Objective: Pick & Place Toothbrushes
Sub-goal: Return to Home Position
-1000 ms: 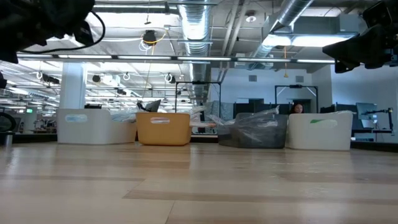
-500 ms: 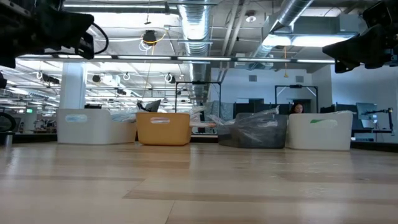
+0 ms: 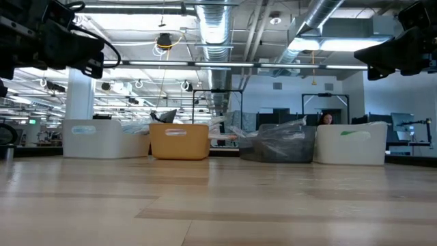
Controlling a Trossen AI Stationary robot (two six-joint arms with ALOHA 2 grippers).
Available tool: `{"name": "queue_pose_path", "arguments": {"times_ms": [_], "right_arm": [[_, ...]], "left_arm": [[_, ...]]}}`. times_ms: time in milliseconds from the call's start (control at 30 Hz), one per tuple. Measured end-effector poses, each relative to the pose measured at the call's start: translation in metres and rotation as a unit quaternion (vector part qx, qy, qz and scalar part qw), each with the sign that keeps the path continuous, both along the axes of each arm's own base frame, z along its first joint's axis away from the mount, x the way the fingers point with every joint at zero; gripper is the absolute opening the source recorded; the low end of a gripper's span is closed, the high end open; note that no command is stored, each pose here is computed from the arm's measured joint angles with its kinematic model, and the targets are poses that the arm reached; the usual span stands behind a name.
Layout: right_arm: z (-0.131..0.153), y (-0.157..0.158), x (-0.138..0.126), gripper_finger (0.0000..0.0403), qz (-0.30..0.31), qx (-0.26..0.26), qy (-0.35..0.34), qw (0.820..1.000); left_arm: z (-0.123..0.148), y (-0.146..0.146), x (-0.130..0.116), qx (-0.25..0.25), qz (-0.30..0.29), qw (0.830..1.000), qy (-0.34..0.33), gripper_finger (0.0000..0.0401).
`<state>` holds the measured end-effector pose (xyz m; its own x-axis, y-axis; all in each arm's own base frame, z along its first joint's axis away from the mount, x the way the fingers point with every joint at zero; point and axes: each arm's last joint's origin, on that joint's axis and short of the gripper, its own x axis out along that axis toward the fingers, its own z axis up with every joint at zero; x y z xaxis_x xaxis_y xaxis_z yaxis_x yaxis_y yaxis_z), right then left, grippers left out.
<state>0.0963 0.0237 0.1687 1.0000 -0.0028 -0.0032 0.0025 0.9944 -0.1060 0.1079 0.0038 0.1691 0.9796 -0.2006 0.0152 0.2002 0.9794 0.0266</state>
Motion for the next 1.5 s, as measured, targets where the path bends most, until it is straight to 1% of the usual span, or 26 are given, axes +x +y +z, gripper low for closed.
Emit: {"name": "queue_pose_path", "arguments": {"times_ms": [467,600,767,1000,1133,1500], "right_arm": [[0.000,0.000,0.000,0.0000,0.000,0.000,0.000,1.000],[0.000,0.000,0.000,0.0000,0.000,0.000,0.000,1.000],[0.000,0.000,0.000,0.0000,0.000,0.000,0.000,1.000],[0.000,0.000,0.000,0.0000,0.000,0.000,0.000,1.000],[0.000,0.000,0.000,0.0000,0.000,0.000,0.000,1.000],[0.000,0.000,0.000,0.0000,0.000,0.000,0.000,1.000]], "left_arm": [[0.000,-0.001,0.001,0.000,-0.001,1.000,0.003,0.0001],[0.005,-0.004,-0.003,0.003,-0.013,0.999,-0.030,0.0001],[0.012,-0.005,-0.009,0.006,-0.012,0.997,-0.070,0.0001],[0.016,-0.005,-0.014,0.009,-0.012,0.995,-0.098,0.0002],[0.018,-0.005,-0.014,0.010,-0.012,0.994,-0.109,0.0005],[0.019,-0.005,-0.014,0.010,-0.011,0.994,-0.111,0.0008]]}}
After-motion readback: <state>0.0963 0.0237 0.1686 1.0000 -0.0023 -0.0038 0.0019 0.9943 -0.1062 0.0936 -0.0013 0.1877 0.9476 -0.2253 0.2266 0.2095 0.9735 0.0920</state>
